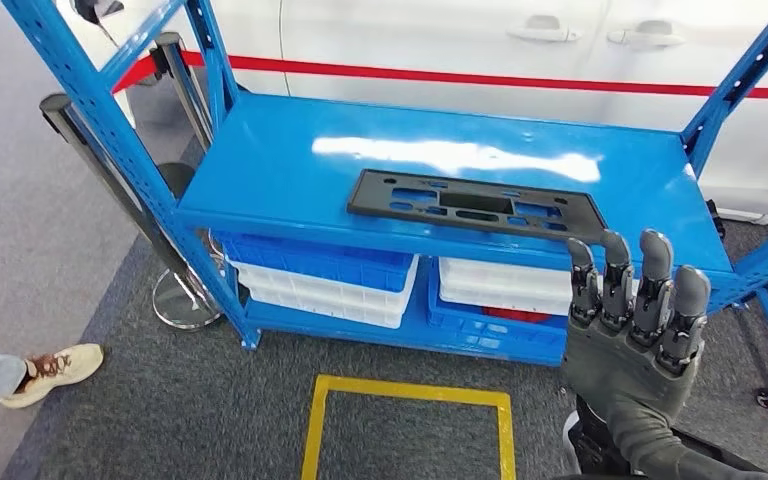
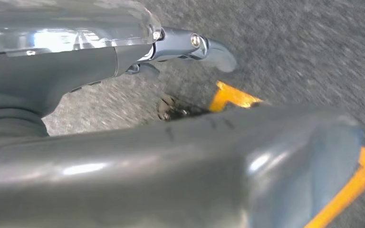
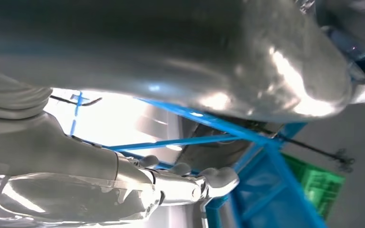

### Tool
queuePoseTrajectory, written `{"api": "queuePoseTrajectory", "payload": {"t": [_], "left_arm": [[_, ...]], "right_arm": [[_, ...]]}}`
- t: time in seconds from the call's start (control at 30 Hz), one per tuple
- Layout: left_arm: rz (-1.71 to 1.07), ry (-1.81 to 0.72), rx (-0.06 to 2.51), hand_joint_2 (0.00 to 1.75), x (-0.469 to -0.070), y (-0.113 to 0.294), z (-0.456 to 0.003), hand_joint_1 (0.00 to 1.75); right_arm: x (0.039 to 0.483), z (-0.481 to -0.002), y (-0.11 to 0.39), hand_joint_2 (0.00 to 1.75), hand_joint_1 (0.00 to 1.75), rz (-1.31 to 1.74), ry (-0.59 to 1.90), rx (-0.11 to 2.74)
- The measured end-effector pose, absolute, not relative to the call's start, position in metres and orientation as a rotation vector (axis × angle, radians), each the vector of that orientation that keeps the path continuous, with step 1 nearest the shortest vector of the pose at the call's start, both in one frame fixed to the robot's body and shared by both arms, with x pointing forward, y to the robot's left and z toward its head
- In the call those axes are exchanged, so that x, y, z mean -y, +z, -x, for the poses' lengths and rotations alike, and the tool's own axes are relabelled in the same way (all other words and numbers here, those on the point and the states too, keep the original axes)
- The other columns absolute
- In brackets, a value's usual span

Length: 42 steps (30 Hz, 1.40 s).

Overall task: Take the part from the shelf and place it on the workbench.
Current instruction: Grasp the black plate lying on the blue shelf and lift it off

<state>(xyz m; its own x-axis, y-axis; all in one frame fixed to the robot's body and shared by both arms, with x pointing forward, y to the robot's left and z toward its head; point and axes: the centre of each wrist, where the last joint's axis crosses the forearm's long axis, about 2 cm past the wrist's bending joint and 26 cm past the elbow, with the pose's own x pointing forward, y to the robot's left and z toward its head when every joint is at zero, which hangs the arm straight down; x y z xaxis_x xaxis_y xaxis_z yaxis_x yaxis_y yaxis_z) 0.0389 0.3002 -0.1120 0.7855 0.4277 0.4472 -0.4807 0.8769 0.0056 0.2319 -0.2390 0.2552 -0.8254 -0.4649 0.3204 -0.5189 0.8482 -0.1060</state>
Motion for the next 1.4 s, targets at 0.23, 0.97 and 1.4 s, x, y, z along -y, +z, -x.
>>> {"api": "queuePoseTrajectory", "payload": {"t": [0.23,0.97,1.4], "left_arm": [[-0.123,0.485,0.459,0.0,-0.3,-0.112,-0.039,0.0],[-0.116,0.486,0.467,0.0,-0.299,-0.112,-0.04,0.0],[-0.13,0.479,0.477,0.0,-0.299,-0.112,-0.04,0.0]], "right_arm": [[0.238,-0.234,0.253,0.0,0.0,-0.769,0.28,2.728],[0.23,-0.245,0.239,0.0,0.0,-0.764,0.292,2.658],[0.223,-0.251,0.22,1.31,0.0,-0.709,0.335,2.573]]}}
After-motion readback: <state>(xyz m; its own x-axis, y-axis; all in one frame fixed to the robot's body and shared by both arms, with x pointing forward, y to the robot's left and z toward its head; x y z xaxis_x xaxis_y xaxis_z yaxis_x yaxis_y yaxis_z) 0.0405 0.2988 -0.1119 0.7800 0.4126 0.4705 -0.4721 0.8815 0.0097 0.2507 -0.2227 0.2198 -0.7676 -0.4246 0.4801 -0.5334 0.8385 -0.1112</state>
